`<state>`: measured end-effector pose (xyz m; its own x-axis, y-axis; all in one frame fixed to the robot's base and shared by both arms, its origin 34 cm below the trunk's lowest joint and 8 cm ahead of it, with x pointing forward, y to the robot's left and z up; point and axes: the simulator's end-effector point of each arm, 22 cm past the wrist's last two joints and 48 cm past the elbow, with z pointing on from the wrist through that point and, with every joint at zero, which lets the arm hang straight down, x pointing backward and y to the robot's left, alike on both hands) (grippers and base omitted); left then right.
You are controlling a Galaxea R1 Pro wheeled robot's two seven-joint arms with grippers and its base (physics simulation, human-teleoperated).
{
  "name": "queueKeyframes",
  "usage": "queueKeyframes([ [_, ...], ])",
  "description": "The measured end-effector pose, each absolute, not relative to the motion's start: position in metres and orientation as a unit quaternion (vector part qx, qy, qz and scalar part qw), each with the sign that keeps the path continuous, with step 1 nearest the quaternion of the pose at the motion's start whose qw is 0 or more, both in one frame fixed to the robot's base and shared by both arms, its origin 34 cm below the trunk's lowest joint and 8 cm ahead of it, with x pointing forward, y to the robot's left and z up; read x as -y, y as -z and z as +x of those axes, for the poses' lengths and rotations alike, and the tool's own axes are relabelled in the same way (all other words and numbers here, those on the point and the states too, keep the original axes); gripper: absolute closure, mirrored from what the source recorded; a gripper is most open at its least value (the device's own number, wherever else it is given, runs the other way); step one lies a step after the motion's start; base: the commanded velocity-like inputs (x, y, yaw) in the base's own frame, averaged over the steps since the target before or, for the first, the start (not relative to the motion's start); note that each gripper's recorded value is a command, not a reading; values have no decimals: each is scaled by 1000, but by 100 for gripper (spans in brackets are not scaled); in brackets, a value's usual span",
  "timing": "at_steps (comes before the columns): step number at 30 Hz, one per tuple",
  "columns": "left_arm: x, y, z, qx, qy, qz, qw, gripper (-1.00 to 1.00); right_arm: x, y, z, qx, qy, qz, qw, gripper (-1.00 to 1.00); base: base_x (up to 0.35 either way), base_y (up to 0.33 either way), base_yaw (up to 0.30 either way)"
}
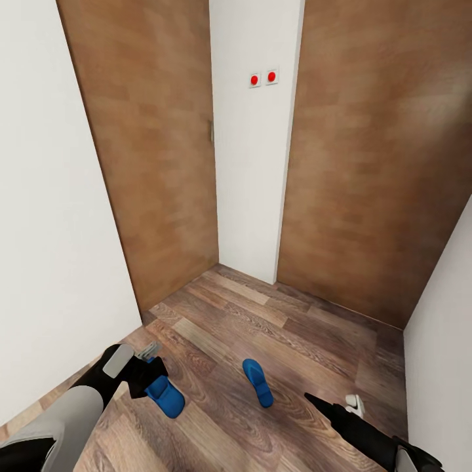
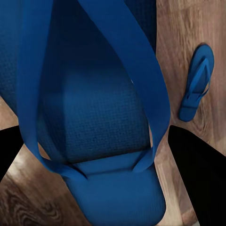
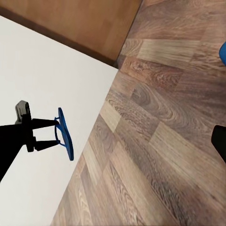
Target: In the bedroom, move the book from the bed onto either nightstand, and place the two sandals side by side next to the bed.
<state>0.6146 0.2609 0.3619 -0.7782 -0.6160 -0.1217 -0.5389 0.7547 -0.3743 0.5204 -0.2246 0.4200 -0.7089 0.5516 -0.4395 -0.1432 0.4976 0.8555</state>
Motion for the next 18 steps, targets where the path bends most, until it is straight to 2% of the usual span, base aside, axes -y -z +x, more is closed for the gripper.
queueKeyframes([
  [4, -265, -361, 614, -930, 158, -311, 120, 100, 224, -420, 520, -788, -484, 129, 358, -100, 2, 0, 0],
  [13, -316, -353, 602, -935, 114, -313, 126, 100, 223, -419, 520, -789, -483, 127, 357, -100, 0, 0, 0],
  [18, -342, -349, 595, -925, 144, -321, 144, 100, 222, -420, 520, -788, -485, 128, 358, -100, 0, 0, 0],
])
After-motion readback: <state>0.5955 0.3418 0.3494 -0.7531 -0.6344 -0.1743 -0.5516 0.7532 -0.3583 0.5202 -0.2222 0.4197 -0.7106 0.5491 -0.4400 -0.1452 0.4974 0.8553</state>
